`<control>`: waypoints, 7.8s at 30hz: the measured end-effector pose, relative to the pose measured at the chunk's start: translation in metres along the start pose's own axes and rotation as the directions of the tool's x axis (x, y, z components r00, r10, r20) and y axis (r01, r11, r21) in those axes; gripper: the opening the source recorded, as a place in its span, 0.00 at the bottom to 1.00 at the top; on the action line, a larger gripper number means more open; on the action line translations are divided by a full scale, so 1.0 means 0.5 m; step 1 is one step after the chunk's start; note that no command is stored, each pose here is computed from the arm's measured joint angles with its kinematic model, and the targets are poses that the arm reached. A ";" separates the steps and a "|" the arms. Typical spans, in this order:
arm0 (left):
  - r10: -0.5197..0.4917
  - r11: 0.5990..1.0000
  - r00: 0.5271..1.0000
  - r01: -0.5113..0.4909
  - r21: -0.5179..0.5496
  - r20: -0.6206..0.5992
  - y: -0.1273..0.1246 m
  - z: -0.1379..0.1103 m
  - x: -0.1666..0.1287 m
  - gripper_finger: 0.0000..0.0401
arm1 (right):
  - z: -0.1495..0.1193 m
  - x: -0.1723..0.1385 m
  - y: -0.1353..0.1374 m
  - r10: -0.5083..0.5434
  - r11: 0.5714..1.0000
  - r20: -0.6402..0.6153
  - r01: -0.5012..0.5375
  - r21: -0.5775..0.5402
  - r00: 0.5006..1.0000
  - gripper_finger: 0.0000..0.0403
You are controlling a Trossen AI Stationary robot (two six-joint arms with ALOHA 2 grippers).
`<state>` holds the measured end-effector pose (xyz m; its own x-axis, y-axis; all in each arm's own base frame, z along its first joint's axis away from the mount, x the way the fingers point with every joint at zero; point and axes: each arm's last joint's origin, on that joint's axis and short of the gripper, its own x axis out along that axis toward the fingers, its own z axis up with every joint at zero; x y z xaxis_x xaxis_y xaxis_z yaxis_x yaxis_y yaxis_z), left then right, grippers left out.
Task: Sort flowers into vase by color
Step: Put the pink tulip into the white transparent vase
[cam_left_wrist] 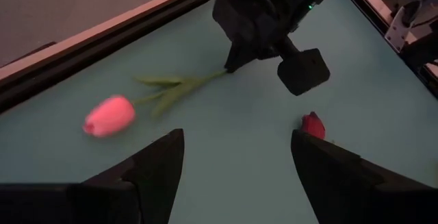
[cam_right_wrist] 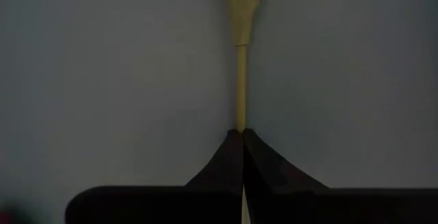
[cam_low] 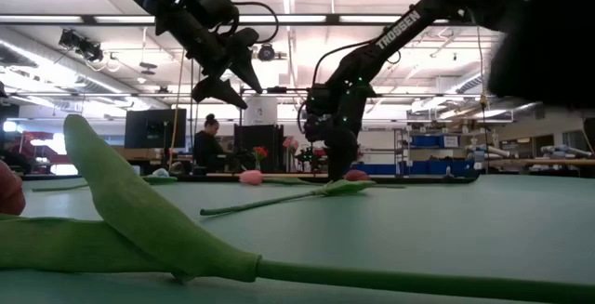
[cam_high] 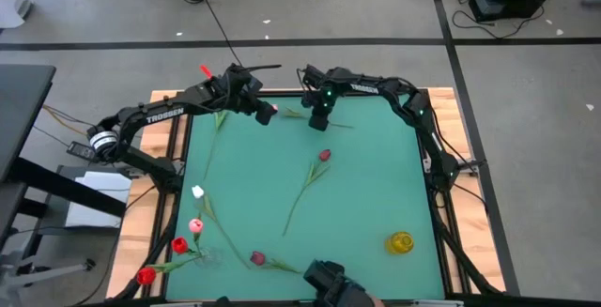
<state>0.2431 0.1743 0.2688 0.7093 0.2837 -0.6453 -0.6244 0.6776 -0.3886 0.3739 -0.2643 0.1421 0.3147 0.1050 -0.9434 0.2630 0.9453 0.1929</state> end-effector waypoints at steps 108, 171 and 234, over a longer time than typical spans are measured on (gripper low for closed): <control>-0.418 0.842 0.842 0.218 0.493 0.341 -0.139 0.056 -0.212 0.02 | -0.423 -0.546 0.394 0.131 0.987 0.956 0.052 -0.149 0.261 0.13; -0.905 0.156 0.353 0.794 0.588 -0.236 -0.073 -0.285 -0.482 0.02 | -0.422 -0.545 0.396 0.155 0.984 0.949 0.041 -0.173 0.275 0.13; -0.872 -0.087 0.176 0.863 0.497 -0.457 -0.119 -0.396 -0.379 0.06 | -0.422 -0.545 0.396 0.155 0.984 0.949 0.041 -0.173 0.274 0.13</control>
<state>0.0812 -0.0542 0.2838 0.5199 -0.8510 -0.0748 0.8290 0.5237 -0.1963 0.1477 -0.0405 0.3803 0.9927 -0.1175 0.0272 0.1141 0.9880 0.1044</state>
